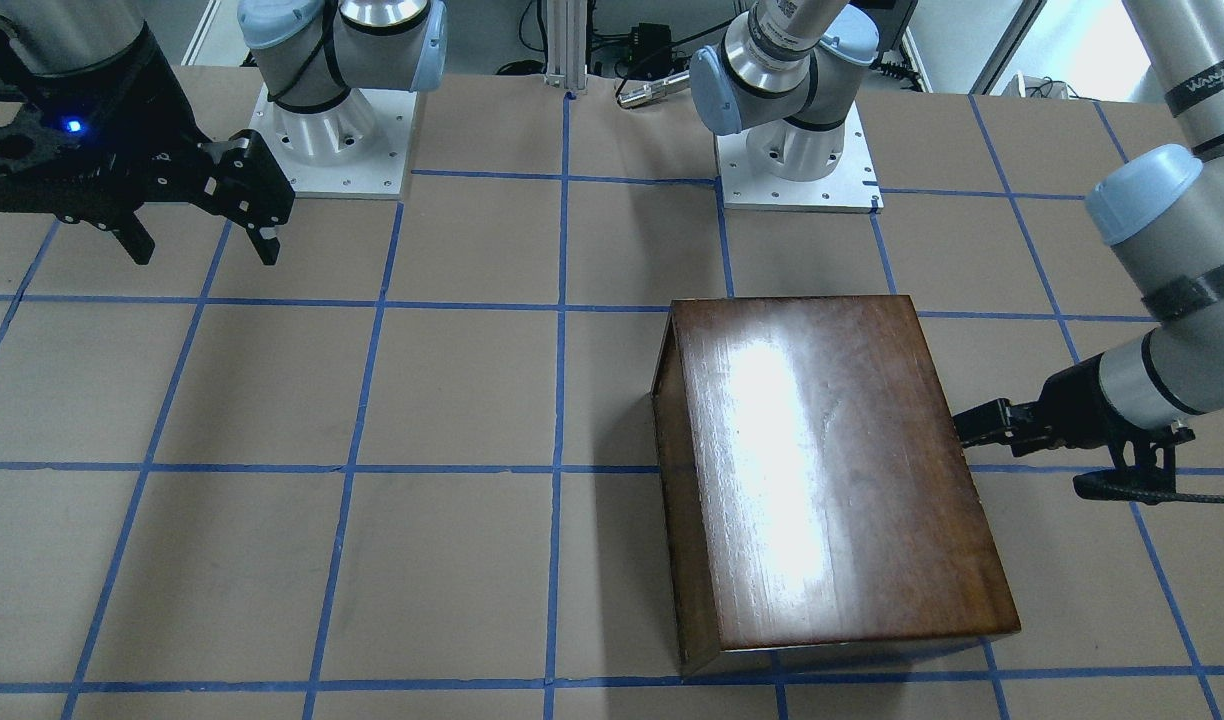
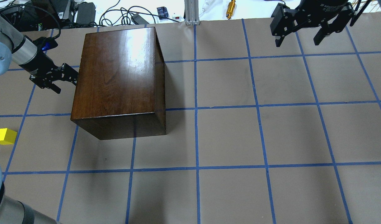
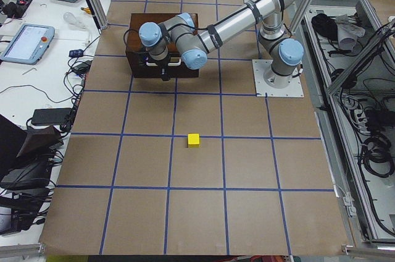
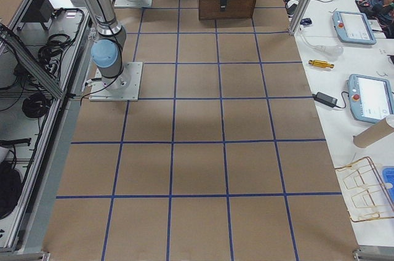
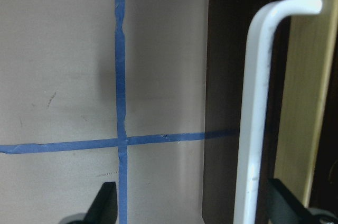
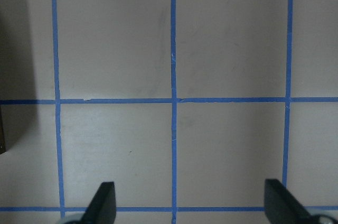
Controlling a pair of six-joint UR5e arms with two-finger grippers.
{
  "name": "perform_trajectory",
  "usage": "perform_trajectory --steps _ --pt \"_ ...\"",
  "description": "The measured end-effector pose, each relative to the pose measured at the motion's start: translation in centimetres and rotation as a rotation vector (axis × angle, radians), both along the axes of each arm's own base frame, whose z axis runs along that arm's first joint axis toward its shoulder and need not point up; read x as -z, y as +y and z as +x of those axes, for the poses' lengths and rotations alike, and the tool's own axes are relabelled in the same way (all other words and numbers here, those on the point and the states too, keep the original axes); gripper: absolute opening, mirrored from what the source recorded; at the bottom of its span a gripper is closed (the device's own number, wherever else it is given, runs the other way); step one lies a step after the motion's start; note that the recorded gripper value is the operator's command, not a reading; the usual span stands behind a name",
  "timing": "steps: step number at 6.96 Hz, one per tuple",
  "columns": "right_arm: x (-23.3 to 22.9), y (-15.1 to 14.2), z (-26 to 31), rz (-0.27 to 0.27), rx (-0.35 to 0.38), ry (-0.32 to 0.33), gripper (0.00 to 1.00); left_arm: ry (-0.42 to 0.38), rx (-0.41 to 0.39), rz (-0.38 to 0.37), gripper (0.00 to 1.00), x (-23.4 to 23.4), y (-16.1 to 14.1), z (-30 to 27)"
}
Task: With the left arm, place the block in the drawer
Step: 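Lower the left gripper and hook the white drawer handle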
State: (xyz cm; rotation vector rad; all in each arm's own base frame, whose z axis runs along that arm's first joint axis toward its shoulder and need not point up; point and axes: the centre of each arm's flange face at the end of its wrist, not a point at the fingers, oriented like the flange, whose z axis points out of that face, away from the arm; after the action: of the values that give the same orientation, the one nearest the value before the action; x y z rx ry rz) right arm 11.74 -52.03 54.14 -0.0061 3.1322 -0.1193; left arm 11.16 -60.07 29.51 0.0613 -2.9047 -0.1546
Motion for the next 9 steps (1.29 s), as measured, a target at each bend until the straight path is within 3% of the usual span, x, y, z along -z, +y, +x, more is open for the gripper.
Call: perform_trajectory --steps 9 --pt "0.0 0.0 0.1 0.000 -0.001 -0.001 1.00 -0.013 -0.010 -0.010 1.00 1.2 -0.4 1.5"
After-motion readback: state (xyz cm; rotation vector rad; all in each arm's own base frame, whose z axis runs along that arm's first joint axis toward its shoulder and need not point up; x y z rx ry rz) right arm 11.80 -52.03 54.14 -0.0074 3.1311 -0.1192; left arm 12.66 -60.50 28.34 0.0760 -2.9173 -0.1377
